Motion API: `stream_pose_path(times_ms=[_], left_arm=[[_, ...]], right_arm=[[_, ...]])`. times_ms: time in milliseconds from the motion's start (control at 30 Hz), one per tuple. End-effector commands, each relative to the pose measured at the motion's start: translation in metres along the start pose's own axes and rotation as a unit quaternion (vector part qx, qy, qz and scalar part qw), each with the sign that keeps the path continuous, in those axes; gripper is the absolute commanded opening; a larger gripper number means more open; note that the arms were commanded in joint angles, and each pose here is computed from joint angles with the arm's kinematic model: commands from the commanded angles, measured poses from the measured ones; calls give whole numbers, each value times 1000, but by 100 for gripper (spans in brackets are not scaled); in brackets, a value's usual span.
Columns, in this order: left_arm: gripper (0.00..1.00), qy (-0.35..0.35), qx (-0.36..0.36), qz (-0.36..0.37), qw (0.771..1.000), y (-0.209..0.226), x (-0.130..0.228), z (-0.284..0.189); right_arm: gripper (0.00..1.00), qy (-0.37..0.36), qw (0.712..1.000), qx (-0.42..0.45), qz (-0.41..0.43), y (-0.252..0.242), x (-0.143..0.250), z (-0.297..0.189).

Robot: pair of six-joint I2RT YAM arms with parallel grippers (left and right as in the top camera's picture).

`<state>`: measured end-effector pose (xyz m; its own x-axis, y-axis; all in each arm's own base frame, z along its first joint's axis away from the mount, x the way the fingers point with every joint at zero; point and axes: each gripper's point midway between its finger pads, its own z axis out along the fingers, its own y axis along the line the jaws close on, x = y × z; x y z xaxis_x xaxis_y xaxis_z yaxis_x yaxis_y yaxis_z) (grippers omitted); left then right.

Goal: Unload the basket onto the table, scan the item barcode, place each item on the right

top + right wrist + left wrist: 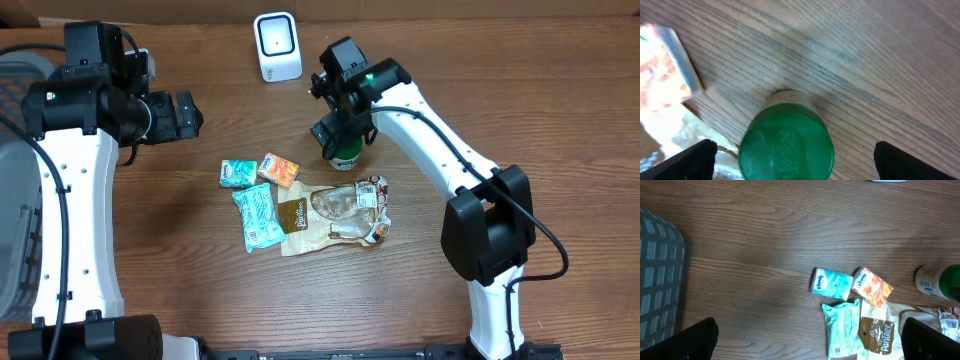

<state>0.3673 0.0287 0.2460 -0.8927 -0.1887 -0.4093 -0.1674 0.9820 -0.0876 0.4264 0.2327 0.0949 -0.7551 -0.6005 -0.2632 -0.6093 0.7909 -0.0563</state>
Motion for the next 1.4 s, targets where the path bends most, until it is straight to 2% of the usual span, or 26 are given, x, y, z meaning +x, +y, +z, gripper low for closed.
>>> stream_pose_path(times_ms=[0, 433, 833, 967, 1100, 1267, 1367], left_arm=[[99, -16, 6, 9, 1000, -4, -6, -10], [100, -16, 6, 9, 1000, -4, -6, -10], [100, -16, 6, 9, 1000, -4, -6, -10], [100, -16, 6, 9, 1000, -4, -6, -10], [100, -16, 6, 9, 1000, -4, -6, -10], [99, -16, 6, 9, 1000, -4, -6, -10], [100, -16, 6, 9, 1000, -4, -6, -10]], right_arm=[[99, 5, 1000, 3, -5, -2, 6, 5], [99, -1, 1000, 0, -3, -2, 4, 21], [90, 16, 1000, -2, 0, -2, 10, 36], [80, 17, 1000, 1, 2, -5, 11, 37], [65, 19, 1000, 1, 6, -6, 12, 37], [61, 21, 999, 0, 32, -6, 12, 34], [56, 17, 999, -3, 51, -5, 8, 27]])
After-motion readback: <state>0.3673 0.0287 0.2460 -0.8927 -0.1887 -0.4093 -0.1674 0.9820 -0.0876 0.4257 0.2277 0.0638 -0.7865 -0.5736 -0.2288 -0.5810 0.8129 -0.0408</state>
